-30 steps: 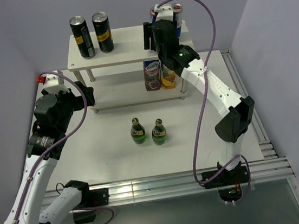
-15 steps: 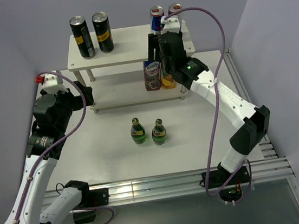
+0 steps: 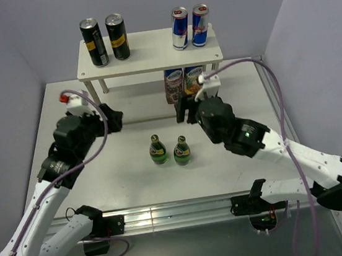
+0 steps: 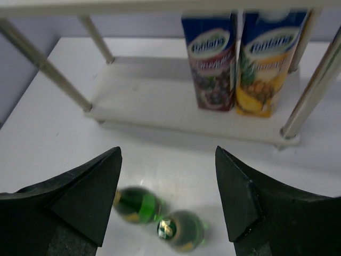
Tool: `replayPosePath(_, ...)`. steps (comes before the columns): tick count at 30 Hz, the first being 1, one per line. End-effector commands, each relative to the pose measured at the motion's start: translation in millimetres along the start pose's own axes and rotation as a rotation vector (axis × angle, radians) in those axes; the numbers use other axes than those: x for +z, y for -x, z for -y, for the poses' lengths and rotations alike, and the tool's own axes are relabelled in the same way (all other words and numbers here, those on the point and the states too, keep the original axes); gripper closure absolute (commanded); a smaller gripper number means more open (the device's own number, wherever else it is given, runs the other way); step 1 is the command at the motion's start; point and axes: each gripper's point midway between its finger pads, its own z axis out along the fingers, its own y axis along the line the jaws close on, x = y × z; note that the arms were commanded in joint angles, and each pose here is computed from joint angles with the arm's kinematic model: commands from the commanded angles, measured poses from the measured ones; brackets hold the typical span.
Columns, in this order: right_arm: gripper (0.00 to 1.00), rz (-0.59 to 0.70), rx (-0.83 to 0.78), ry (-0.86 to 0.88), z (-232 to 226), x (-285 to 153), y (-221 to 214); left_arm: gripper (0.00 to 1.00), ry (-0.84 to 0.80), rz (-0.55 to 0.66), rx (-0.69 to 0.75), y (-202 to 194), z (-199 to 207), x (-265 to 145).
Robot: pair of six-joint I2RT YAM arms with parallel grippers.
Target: Place and organize the beverage onto the shelf
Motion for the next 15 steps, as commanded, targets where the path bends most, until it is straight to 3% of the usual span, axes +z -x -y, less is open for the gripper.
replayPosePath(1,0.22,0.025,0.117,-0.011,9,-30,-9,0.01,-0.051,-0.004,-0.063,-20,31,-17)
replayPosePath(4,0.23,-0.006,0.127,-0.001,16,-49,-26,0.01,-0.094,-0.075,-0.06,-53,64,-25)
replayPosePath(5,0.23,-0.006,0.148,-0.012,20,-53,-29,0.01,-0.047,-0.053,-0.057,-56,61,-26)
replayPosePath(8,0.23,-0.042,0.155,-0.014,32,-66,-51,0.01,-0.117,-0.076,-0.044,-82,94,-45)
replayPosePath(15,0.24,-0.057,0.221,-0.021,57,-85,-71,0.01,-0.132,-0.143,-0.038,-143,115,-35)
